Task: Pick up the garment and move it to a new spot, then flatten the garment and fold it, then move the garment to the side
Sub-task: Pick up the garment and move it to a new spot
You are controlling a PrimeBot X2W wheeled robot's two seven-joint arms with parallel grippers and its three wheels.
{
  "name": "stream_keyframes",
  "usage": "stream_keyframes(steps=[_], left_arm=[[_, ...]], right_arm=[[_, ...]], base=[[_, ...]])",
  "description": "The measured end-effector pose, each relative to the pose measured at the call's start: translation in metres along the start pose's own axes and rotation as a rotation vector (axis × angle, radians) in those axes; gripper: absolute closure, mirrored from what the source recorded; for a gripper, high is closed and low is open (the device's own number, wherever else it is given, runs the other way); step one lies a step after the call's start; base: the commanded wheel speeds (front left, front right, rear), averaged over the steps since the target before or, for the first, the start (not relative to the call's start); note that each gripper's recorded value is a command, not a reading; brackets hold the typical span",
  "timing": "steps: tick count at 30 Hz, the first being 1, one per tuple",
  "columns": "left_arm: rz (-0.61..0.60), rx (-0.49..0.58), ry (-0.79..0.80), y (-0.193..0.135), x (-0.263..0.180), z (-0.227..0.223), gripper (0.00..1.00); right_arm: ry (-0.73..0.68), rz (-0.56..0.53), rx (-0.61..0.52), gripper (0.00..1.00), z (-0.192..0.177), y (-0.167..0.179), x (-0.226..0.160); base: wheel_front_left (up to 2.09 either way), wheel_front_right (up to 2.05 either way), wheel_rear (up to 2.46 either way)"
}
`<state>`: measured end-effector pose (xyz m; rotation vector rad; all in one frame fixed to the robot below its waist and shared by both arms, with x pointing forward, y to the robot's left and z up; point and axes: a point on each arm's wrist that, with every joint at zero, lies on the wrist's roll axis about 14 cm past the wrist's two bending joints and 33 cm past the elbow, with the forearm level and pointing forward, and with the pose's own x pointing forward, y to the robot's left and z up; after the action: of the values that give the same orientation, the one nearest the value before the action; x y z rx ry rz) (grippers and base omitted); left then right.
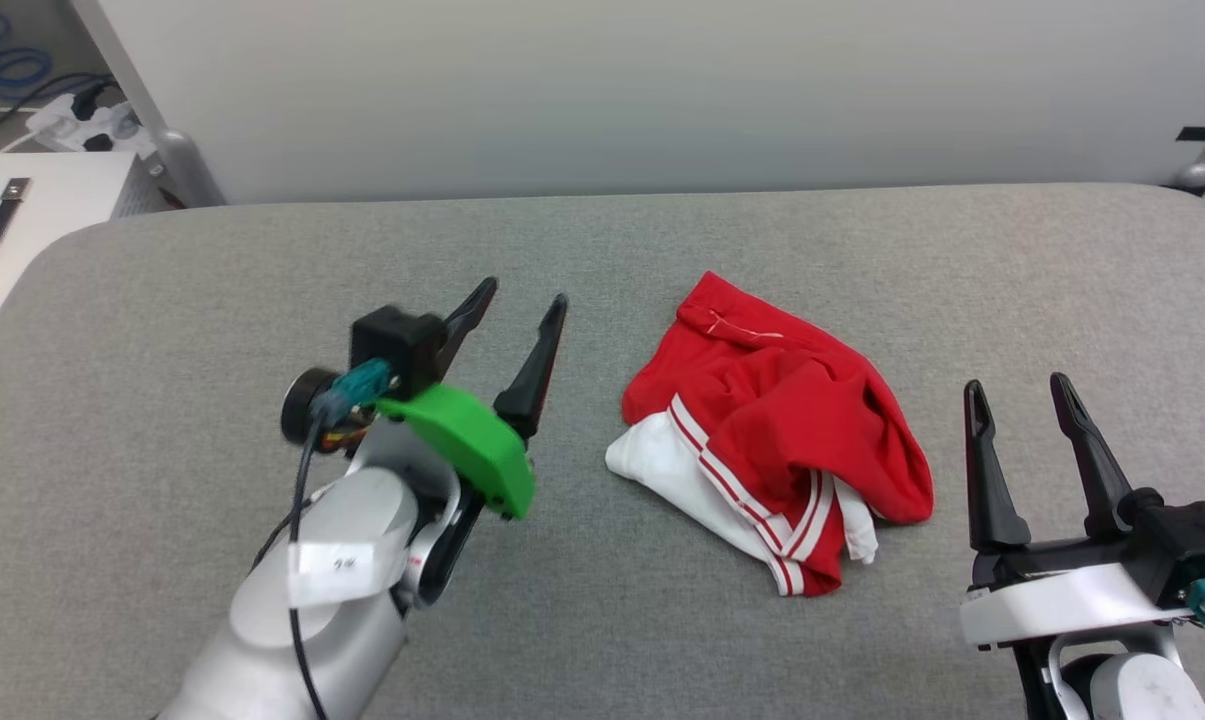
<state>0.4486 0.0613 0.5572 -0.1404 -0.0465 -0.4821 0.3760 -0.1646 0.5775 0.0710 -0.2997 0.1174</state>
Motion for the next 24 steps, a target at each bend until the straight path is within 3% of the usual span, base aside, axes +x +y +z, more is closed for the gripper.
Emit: stream_keyframes(steps=[6,12,24], left_arm=[[0.199,-0.048,-0.068,0.039,-0.061,0.001,0.00],[0.303,-0.075,-0.154,0.043,-0.097,0.011,0.00],[0.252,-0.079,-0.182,0.022,-0.106,0.004,0.00]], right_arm=[[-0.010,0.026,0.008,0.00,0.004,0.009,-0.002],[-0.014,0.028,0.007,0.00,0.006,0.010,-0.004],[0.016,0.017,0.007,0.00,-0.002,0.007,-0.010]], base=[[0.00,0.00,0.00],[0.00,0.00,0.00],[0.00,0.00,0.00]])
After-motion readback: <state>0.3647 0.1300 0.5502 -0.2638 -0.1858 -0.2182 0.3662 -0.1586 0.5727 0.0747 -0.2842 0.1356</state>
